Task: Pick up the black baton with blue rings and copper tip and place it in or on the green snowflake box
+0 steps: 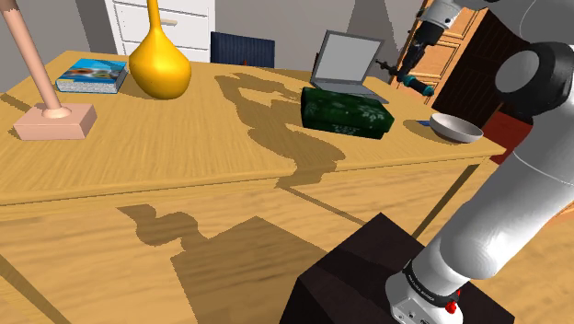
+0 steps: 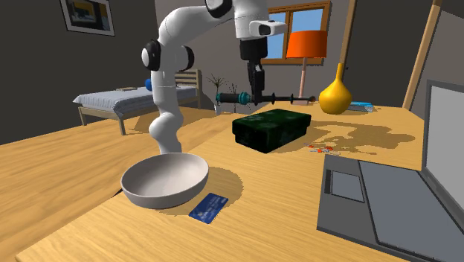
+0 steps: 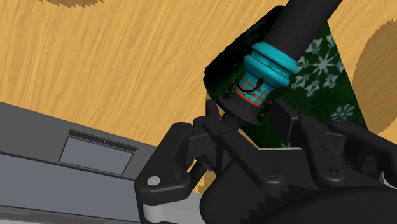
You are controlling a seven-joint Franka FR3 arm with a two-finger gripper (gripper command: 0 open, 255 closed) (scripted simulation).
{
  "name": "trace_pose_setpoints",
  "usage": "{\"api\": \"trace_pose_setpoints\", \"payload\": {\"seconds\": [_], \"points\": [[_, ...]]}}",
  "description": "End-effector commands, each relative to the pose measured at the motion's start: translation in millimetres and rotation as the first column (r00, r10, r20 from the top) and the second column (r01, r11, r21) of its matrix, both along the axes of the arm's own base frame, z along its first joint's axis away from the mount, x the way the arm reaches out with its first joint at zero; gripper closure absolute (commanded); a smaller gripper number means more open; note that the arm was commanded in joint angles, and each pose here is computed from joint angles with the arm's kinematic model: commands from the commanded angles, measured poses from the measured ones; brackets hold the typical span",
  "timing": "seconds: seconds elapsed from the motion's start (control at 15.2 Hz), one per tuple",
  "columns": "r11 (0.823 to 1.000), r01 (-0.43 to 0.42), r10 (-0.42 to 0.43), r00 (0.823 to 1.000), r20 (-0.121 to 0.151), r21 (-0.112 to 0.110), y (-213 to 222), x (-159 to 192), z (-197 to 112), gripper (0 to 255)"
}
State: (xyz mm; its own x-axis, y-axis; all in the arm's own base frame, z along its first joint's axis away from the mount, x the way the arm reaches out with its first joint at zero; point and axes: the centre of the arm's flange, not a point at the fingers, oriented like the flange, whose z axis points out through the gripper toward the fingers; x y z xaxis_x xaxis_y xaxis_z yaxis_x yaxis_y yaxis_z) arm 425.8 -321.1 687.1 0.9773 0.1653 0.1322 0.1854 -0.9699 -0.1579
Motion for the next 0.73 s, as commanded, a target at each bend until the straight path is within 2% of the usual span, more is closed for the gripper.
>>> {"api": "trace_pose_setpoints", "payload": {"seconds": [0.0,0.66], "points": [[1.0,0.001,-0.001,1.0,0.0,-0.001,27,7,1,255],[1.0,0.001,-0.001,1.0,0.0,-0.001,153,46,5,255]]}}
